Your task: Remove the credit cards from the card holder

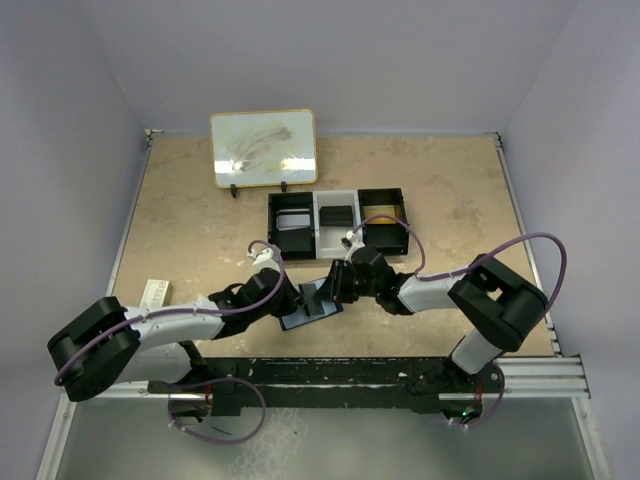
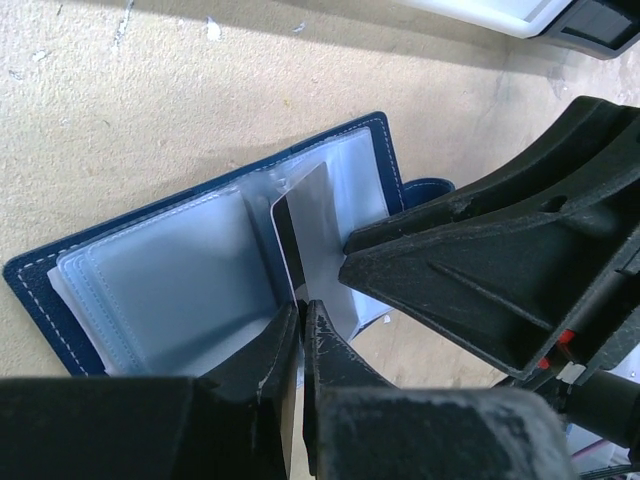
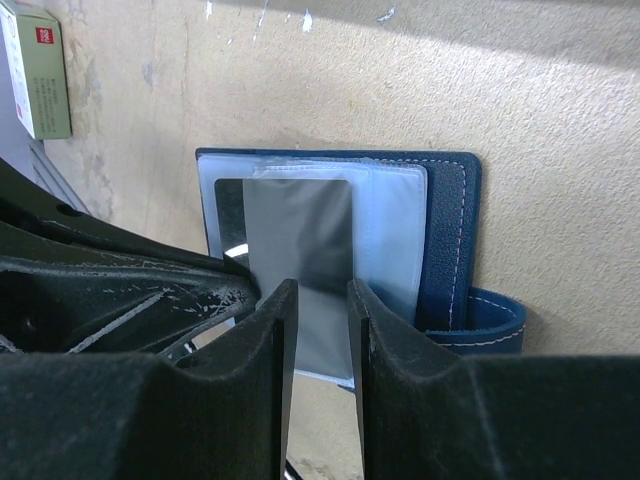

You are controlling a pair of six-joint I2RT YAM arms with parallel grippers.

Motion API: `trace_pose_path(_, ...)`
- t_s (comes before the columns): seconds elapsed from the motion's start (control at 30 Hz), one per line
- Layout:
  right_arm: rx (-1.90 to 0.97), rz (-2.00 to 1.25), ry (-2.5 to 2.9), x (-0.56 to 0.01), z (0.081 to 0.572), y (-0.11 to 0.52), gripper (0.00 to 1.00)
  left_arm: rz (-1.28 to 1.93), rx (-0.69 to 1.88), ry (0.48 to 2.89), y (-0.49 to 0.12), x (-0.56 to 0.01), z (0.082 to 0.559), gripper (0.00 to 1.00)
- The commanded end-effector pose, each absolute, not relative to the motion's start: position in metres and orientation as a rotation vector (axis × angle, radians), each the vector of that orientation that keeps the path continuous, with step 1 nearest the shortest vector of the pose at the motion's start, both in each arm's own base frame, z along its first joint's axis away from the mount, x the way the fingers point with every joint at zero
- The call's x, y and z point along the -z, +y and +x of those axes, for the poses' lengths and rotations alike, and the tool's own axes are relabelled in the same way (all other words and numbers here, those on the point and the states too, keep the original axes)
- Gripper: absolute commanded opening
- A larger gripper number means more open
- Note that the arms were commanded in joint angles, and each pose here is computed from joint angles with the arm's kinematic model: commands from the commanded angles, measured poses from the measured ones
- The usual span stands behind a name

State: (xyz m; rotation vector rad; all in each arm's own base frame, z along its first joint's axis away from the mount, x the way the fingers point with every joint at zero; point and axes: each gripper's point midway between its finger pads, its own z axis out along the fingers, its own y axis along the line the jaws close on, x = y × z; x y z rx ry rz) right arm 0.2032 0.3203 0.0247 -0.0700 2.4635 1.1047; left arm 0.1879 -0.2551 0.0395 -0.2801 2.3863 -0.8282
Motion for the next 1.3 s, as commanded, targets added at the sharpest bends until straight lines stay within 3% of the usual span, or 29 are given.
trace_pose_path(0.0, -0.998, -0.036, 2.559, 0.002, 0.193, 0.303, 0.3, -0.291, 0.9, 2.305, -0.262, -0.059, 0.196, 0.0)
trace_pose_path(0.53, -0.98, -0.039, 2.566, 0.003, 0.194, 0.303, 0.3, -0.324, 0.864, 2.302, -0.243, -0.056, 0.188, 0.0)
trace_pose_path(0.87, -0.95, -0.046, 2.549, 0.006, 0.202, 0.304, 0.23, -0.358, 0.987, 2.244, -0.263, -0.07, 0.196, 0.15)
trace_pose_path(1.0, -0.942, -0.04, 2.554, 0.009, 0.201, 0.302, 0.17, -0.36, 0.997, 2.235, -0.265, -0.073, 0.198, 0.17)
trace_pose_path(1.27, -0.937, -0.04, 2.562, 0.01, 0.199, 0.3, 0.17, -0.352, 0.963, 2.294, -0.268, -0.055, 0.196, 0.15)
